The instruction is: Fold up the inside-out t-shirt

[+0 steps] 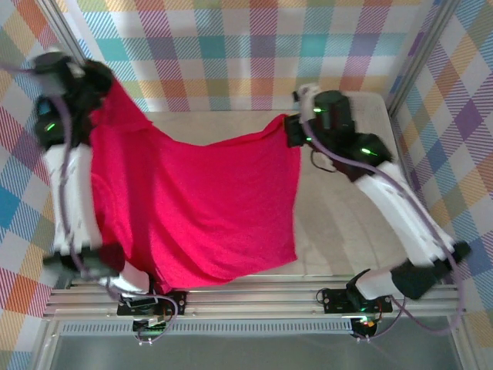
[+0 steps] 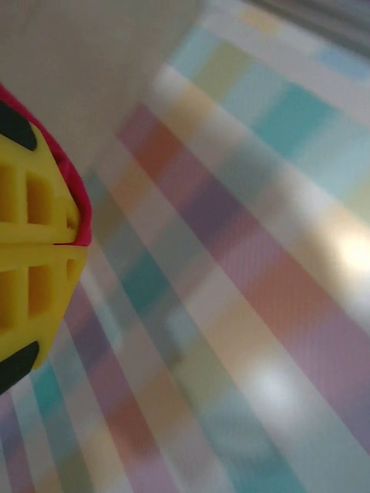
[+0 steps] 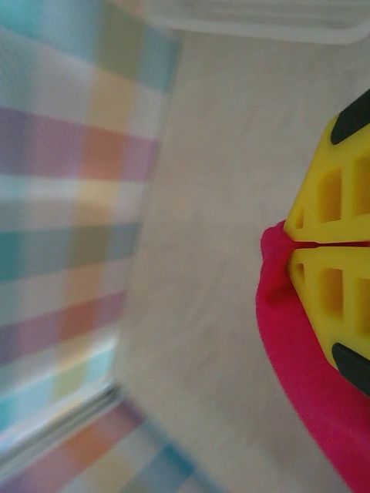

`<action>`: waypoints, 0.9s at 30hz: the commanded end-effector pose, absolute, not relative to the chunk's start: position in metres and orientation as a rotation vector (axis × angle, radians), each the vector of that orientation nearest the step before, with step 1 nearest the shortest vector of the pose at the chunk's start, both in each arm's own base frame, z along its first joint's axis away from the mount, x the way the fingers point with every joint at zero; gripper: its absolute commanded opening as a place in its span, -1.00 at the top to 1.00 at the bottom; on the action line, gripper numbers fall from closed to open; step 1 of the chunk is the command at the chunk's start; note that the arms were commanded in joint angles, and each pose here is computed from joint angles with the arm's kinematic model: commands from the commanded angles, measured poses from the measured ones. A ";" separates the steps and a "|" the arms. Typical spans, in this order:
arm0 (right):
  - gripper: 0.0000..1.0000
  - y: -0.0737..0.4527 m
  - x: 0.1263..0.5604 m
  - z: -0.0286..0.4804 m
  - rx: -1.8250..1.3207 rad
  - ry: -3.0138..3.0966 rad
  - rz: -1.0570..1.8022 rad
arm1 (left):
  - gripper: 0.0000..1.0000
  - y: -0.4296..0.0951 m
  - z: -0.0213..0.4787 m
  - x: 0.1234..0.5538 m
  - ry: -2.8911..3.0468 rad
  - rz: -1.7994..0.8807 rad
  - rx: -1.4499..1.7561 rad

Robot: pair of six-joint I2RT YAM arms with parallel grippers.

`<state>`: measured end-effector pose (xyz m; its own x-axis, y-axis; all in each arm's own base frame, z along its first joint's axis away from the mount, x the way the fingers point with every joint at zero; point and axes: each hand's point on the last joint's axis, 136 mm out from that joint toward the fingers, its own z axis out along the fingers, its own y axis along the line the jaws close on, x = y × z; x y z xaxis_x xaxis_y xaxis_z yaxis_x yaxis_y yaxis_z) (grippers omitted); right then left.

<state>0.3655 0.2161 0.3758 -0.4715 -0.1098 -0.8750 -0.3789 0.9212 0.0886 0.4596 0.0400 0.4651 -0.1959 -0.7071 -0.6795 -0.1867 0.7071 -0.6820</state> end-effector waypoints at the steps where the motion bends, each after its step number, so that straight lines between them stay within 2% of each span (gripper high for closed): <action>1: 1.00 0.185 0.411 0.315 -0.157 2.151 0.160 | 1.00 0.024 0.383 0.522 1.910 -0.453 -0.688; 5: 1.00 0.171 0.447 0.225 -0.026 2.326 0.074 | 0.95 -0.012 0.270 0.602 2.156 -0.410 -0.677; 6: 1.00 0.171 0.453 0.206 -0.010 2.364 0.049 | 0.56 -0.024 0.243 0.616 2.212 -0.412 -0.670; 7: 0.99 0.172 0.457 0.191 0.002 2.403 0.025 | 0.06 -0.032 0.223 0.625 2.253 -0.411 -0.671; 8: 0.94 0.171 0.460 0.176 0.029 2.449 -0.009 | -0.14 -0.040 0.202 0.631 2.298 -0.400 -0.676; 9: 0.74 0.170 0.462 0.167 0.046 2.484 -0.034 | -0.34 -0.043 0.189 0.633 2.326 -0.385 -0.687; 10: 0.41 0.172 0.463 0.161 0.052 2.517 -0.045 | -0.55 -0.045 0.185 0.633 2.339 -0.380 -0.686; 11: 0.19 0.173 0.462 0.159 0.058 2.544 -0.055 | -0.78 -0.042 0.183 0.628 2.356 -0.350 -0.697; 12: 0.02 0.175 0.460 0.159 0.059 2.555 -0.069 | -0.85 -0.037 0.186 0.620 2.372 -0.300 -0.710; 13: -0.11 0.176 0.457 0.160 0.057 2.557 -0.073 | -0.87 -0.031 0.191 0.611 2.383 -0.246 -0.717; 17: -0.23 0.205 0.441 0.166 -0.038 2.561 0.059 | -0.88 -0.025 0.208 0.548 2.449 -0.126 -0.682; 19: -0.23 0.235 0.435 0.156 -0.131 2.583 0.231 | -0.86 -0.035 0.203 0.510 2.453 -0.232 -0.664; 21: -0.14 0.255 0.433 0.138 -0.180 2.623 0.347 | -0.83 -0.044 0.189 0.468 2.454 -0.340 -0.695; 24: 0.00 0.260 0.435 0.108 -0.199 2.693 0.348 | -0.80 -0.052 0.153 0.414 2.495 -0.433 -0.765; 27: 0.00 0.262 0.435 0.086 -0.208 2.741 0.371 | -0.79 -0.051 0.112 0.374 2.552 -0.436 -0.827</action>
<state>0.4365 0.2548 0.1109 -0.8933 -0.0835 -0.4416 -0.1766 0.9688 0.1740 0.3867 -0.0443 0.1636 -0.7227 -0.5740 -0.3849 -0.4355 0.8107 -0.3914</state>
